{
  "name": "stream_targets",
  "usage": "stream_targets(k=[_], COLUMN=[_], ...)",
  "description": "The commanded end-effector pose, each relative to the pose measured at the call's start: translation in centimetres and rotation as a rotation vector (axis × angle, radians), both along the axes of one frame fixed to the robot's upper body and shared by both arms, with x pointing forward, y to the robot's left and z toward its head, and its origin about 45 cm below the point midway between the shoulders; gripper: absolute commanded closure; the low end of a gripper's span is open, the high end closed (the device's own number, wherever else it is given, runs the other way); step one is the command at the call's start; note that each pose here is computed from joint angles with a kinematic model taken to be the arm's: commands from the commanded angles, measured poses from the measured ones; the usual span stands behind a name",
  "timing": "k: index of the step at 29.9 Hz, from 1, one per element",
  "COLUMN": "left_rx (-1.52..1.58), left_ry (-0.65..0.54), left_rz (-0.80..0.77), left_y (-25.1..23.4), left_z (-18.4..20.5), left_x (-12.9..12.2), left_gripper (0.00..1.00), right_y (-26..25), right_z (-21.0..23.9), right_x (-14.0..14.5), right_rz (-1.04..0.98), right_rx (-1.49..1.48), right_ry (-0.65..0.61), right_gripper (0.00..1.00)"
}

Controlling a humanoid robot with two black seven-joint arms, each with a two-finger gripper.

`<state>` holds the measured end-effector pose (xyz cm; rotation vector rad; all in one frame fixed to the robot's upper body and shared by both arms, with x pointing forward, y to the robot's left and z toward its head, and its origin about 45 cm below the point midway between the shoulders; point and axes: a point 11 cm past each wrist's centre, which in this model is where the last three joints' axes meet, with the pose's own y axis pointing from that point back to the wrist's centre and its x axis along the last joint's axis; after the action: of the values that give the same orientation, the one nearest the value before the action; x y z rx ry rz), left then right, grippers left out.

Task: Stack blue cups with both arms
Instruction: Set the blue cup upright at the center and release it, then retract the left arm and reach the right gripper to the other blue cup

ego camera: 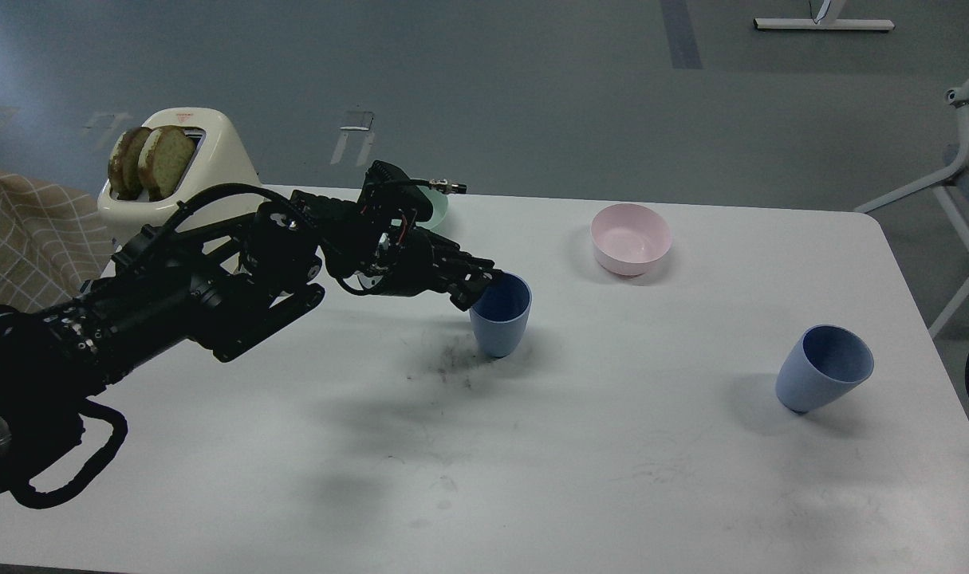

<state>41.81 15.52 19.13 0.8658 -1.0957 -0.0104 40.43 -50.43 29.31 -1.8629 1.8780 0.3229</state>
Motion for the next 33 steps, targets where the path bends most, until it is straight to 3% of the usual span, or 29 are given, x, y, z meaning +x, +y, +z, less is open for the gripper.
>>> stream_targets(k=[1,5,8,14,18,23,29,33], left_rx=[-0.045,-0.22,-0.516,-1.144,-1.425,-1.891,-2.027,-1.994], left_ry=[0.012,0.008,0.019,0.185,0.253,0.282,0.299,0.323], left_rz=[0.021,0.079,0.205,0.41,0.511,0.698,0.775,0.811], left_y=[0.4,1.2,3.1,7.4,11.3,20.3,23.5,23.5], left_z=[0.6,4.6,10.2,16.3,17.6,17.2,15.7,15.1], left_x=[0.1,0.7,2.6,4.1,4.5,4.4,3.3,3.4], left_gripper=[0.26,0.14,0.03,0.02,0.02,0.02,0.02,0.02], right_y=[-0.5,-1.8,-3.2,-3.5,-2.2,-0.5,6.6,8.2], right_z=[0.5,1.6,3.2,7.7,10.5,15.7,13.9,12.0], right_x=[-0.2,-0.7,-1.2,-1.8,-1.9,-2.9,-2.5,-2.8], right_rz=[-0.007,-0.025,-0.043,-0.016,0.027,0.039,0.161,0.189], right_rx=[-0.015,-0.049,-0.095,-0.268,-0.454,-0.866,-1.345,-1.476], right_ry=[-0.002,-0.007,-0.014,-0.041,-0.032,-0.014,0.03,0.056], right_gripper=[0.0,0.0,0.0,0.0,0.0,0.0,0.0,0.0])
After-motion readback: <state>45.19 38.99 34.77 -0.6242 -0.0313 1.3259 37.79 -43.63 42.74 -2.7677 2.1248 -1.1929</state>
